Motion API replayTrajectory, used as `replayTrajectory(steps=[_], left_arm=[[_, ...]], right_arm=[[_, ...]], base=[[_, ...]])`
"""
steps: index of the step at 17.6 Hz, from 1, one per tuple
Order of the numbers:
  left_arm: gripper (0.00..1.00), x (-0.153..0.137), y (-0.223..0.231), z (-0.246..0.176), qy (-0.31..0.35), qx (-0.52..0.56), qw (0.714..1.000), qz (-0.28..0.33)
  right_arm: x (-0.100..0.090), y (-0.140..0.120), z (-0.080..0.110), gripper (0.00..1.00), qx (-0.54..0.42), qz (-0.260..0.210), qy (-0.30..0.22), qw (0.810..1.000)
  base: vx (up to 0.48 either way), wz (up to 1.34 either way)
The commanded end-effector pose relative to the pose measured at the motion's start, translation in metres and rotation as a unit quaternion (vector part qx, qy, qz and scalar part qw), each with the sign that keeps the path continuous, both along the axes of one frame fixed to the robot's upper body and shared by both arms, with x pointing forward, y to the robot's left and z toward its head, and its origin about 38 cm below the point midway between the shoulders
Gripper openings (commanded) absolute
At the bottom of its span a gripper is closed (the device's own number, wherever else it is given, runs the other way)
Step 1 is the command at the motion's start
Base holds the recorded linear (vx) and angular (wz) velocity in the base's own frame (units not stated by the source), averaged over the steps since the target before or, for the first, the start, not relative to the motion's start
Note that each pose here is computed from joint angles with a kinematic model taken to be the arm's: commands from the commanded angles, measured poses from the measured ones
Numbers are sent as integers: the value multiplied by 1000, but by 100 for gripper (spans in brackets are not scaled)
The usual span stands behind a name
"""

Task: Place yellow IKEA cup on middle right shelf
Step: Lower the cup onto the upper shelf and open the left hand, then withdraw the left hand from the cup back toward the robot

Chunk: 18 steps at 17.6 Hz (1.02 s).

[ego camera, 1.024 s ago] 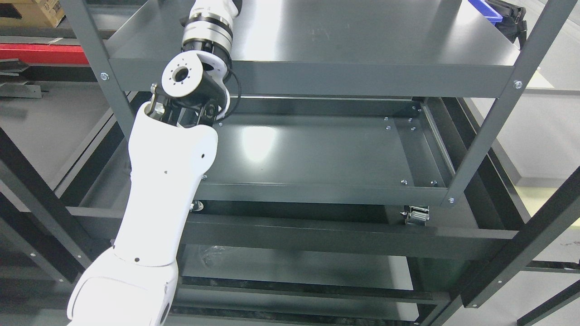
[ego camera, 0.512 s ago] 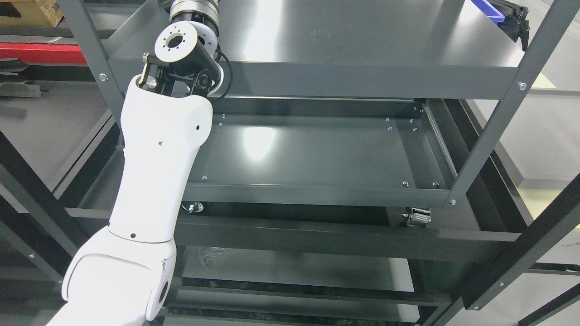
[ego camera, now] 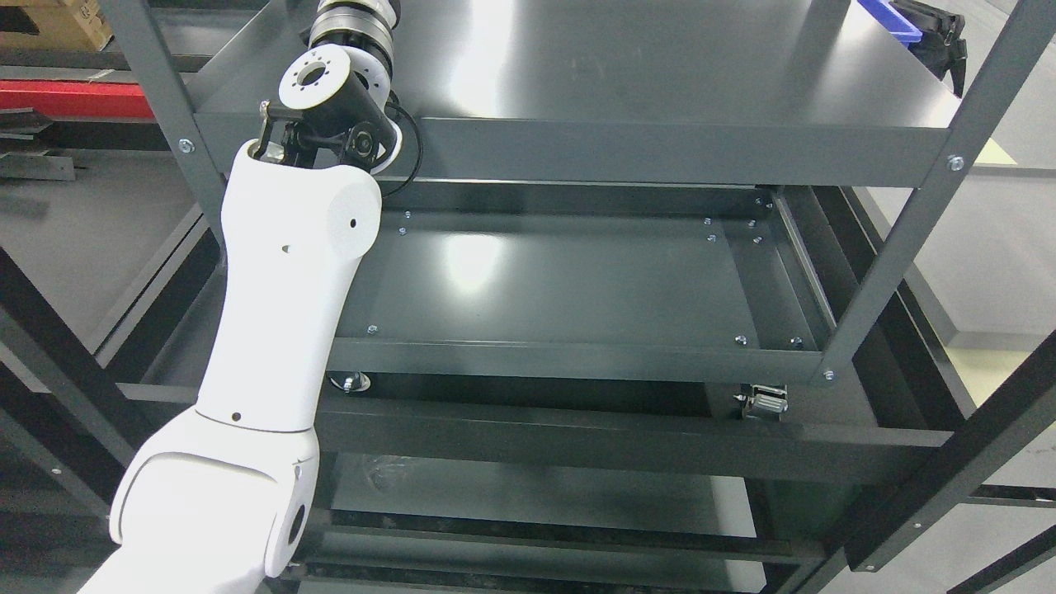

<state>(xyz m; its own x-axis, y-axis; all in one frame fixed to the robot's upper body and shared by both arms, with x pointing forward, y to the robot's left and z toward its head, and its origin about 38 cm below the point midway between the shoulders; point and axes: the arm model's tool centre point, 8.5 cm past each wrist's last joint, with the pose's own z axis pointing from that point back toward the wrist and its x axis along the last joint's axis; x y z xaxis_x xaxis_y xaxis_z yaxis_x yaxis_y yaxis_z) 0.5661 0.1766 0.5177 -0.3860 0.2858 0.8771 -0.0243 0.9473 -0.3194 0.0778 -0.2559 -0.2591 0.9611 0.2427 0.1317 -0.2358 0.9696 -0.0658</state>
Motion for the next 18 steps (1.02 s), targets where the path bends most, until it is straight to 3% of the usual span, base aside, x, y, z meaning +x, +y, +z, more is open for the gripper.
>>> replayTrajectory(steps=[1,12,18], left_arm=[[5,21,20,-28,52,-18,998,12],[48,28,-1,-45,78,32,996,5],[57,30,-2,-50,85,38,996,5]], right_arm=[[-4,-11,0,99,-9,0,3,1000],[-4,-11,0,99,-9,0,3,1000],[-4,-11,0,99,-10,0,3,1000]], base=[[19,0],[6,0],[0,0]])
